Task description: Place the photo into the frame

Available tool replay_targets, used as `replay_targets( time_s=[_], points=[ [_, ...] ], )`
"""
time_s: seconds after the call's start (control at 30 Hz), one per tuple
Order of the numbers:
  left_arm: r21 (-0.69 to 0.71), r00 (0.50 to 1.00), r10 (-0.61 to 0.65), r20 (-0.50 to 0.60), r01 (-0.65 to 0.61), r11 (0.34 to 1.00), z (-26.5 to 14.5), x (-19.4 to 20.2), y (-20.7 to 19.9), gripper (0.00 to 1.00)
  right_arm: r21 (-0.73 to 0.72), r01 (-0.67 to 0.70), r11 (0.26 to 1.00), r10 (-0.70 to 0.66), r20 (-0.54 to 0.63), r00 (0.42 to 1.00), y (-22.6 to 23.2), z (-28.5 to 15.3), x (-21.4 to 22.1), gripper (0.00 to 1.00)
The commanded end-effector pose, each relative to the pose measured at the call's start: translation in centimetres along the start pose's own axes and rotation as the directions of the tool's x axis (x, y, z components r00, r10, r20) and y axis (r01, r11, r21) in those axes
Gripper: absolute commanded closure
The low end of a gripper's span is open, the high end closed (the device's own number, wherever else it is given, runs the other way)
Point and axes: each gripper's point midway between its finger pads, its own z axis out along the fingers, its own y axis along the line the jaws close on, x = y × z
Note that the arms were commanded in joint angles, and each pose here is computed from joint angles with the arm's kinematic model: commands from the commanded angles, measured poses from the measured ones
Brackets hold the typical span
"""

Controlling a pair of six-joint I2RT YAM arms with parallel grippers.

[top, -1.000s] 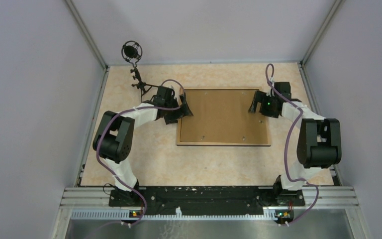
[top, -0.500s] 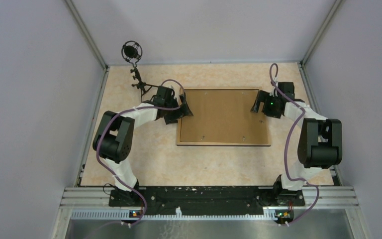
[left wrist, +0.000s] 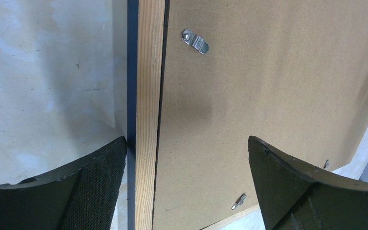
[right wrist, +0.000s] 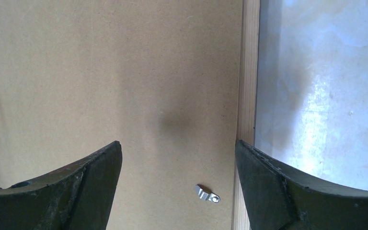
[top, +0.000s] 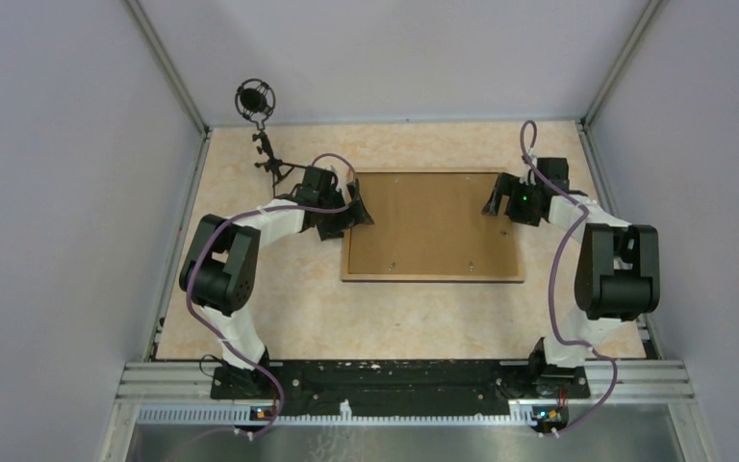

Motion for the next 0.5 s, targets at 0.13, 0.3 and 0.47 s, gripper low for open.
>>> replay_targets(
  time_s=[0.13,0.3,0.47],
  points=[
    [0.001,1.0,-0.008,-0.027,0.008,1.0,0.7,0.8,0.5,0.01,-0.184,-0.005,0.983,0.015,0.057,0.998,2.7,1.9,-1.6,0.15],
    [-0.003,1.0,-0.006,-0.025,0.006,1.0,0.6,0.8,0.5,0.02,-0.22,-0.006,0.975,0.02,0.063,0.998,3.7,2.0,-2.0,0.15],
    [-0.04,1.0,0.017,0.016,-0.016,0.999,-0.4,-0.2,0.7,0.02,-0.066,0.041,0.997,-0.032,0.14,0.99,2.2,-1.0,-3.4,0.11]
  ],
)
